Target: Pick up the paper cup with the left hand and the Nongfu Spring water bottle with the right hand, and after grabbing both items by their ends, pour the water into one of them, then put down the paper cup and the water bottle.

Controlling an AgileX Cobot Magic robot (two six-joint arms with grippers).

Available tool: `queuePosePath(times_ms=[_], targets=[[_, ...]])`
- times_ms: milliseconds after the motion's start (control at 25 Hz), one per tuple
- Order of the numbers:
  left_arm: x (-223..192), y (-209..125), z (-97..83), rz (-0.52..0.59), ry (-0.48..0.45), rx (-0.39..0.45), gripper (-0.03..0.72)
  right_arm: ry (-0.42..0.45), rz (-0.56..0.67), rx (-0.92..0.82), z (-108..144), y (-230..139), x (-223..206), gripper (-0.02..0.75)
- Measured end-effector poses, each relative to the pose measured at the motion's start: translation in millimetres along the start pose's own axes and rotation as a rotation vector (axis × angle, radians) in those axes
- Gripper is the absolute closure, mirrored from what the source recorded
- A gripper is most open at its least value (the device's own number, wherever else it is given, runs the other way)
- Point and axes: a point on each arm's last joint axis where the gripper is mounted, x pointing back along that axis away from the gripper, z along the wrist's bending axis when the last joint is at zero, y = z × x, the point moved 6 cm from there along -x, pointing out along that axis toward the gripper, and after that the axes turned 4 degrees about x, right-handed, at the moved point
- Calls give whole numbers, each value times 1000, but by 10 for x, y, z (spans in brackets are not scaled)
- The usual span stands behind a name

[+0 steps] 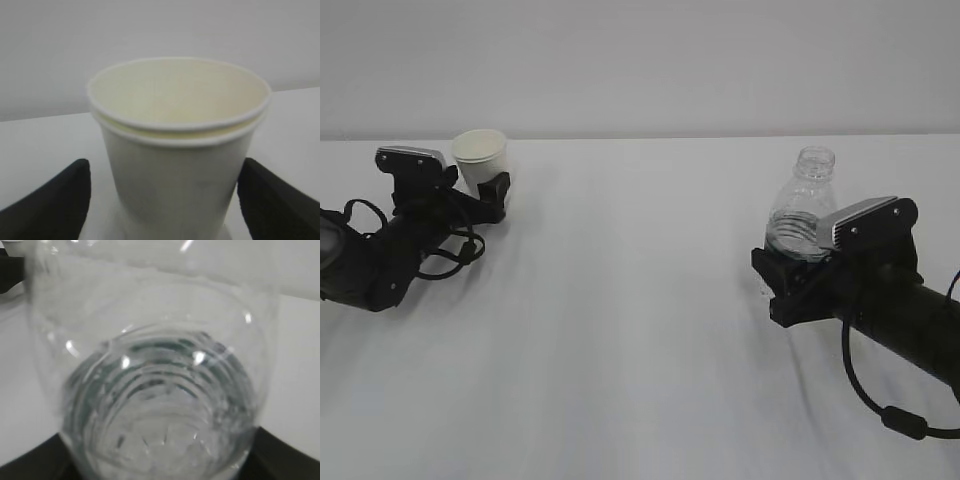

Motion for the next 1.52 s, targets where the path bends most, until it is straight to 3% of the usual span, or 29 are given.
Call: queuePosePath(times_ms=[320,760,1520], targets=[[2,-104,26,-4,-4,0,7,2,0,1,3,0,0,291],[-110,68,-52,-66,-60,-32,12,2,0,3,3,0,0,291],[-183,-2,-51,-25,-67,-31,43,2,0,4,3,0,0,291]])
